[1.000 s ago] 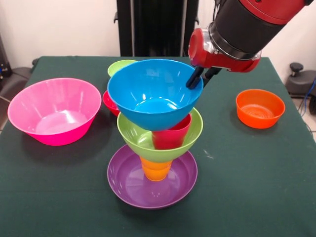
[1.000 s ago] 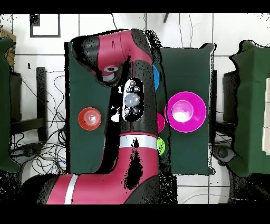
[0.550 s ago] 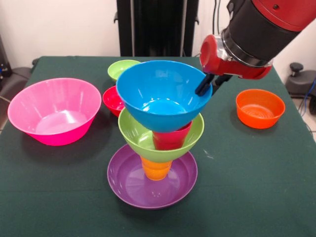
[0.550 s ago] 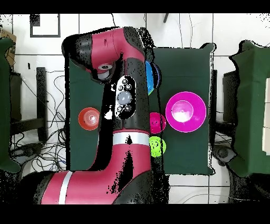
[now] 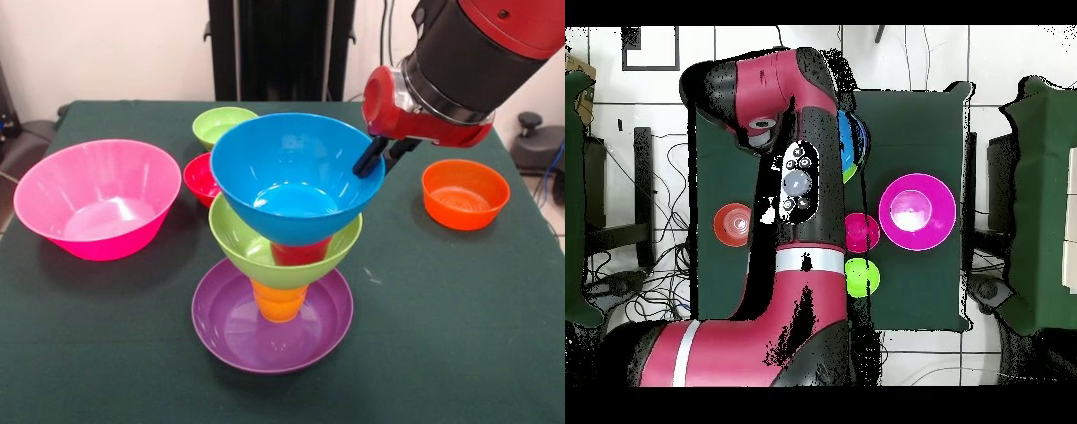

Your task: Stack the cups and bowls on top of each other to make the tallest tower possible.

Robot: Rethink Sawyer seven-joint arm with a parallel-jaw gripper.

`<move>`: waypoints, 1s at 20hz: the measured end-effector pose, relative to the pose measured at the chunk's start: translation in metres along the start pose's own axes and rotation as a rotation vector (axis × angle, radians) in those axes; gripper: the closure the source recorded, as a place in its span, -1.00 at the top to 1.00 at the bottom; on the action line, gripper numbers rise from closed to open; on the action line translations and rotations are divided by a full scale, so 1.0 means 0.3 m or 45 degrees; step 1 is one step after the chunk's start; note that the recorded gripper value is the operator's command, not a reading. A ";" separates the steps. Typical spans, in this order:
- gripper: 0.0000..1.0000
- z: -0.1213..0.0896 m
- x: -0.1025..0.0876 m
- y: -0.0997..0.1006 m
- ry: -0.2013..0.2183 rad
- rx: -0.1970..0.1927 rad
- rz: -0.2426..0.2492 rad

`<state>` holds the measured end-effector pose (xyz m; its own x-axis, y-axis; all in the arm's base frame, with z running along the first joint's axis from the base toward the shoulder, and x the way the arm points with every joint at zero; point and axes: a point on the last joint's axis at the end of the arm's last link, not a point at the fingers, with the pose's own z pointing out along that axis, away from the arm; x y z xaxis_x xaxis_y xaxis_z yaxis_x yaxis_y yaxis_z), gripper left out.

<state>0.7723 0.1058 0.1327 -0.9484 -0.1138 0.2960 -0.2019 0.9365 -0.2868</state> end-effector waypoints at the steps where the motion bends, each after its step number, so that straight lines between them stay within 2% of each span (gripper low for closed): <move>1: -1.00 -0.001 0.000 -0.001 0.001 -0.003 0.003; 20: -1.00 -0.003 0.012 -0.006 0.013 0.017 0.016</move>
<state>0.7696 0.1041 0.1352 -0.9485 -0.0985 0.3012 -0.1931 0.9333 -0.3027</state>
